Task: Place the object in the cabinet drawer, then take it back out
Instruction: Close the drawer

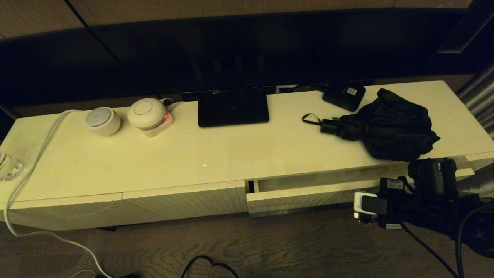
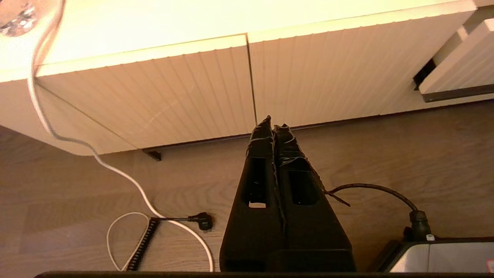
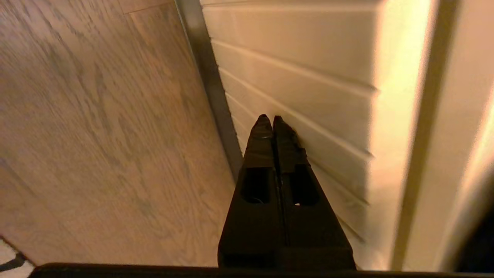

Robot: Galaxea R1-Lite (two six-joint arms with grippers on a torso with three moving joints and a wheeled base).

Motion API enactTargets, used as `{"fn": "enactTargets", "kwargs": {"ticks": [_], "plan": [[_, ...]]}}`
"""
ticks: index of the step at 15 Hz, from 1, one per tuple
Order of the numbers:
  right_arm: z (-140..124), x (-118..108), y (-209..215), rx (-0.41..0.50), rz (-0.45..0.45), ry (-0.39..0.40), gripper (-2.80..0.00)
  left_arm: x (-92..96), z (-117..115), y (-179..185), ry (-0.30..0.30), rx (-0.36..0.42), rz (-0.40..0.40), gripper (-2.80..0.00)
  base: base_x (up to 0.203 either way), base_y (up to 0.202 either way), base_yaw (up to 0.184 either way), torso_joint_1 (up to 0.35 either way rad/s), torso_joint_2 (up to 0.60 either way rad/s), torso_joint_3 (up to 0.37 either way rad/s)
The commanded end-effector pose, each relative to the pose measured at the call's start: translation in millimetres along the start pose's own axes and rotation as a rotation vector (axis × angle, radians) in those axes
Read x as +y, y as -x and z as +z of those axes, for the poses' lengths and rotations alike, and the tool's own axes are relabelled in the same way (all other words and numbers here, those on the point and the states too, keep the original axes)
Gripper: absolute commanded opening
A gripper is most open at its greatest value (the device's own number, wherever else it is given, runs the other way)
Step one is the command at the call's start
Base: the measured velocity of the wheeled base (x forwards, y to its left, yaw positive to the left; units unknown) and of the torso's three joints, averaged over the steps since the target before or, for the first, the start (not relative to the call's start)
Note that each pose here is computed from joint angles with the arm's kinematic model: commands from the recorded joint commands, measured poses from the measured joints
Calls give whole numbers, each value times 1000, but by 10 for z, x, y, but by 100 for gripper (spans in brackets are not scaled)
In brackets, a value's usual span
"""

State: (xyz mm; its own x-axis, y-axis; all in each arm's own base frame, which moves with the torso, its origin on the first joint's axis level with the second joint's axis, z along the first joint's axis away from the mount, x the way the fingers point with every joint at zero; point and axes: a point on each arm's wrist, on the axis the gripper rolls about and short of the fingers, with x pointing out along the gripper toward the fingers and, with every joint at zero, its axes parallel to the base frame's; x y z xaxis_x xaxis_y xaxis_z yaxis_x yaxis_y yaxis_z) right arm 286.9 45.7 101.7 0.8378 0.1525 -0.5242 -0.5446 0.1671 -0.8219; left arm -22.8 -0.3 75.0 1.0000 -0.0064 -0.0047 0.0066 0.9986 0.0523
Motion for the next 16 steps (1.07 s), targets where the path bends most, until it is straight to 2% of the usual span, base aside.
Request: {"fn": "enactTargets", "kwargs": {"ticks": [1,9,14,16], "plan": [[-6,-23,-133,3,5,7,-280,0,-8,-2,0,3,0,-280,0,0,0,0,0,0],[-38,-224,-319,17,-51,-2,-280,0,-8,-2,0,3,0,-280,0,0,0,0,0,0],[-43,-304,-304,19,-73,-3,-280,0,-8,-2,-1,3,0,-280,0,0,0,0,0,0],[-40,-296,-173,19,-67,-4,-280,0,-8,-2,0,3,0,-280,0,0,0,0,0,0]]}}
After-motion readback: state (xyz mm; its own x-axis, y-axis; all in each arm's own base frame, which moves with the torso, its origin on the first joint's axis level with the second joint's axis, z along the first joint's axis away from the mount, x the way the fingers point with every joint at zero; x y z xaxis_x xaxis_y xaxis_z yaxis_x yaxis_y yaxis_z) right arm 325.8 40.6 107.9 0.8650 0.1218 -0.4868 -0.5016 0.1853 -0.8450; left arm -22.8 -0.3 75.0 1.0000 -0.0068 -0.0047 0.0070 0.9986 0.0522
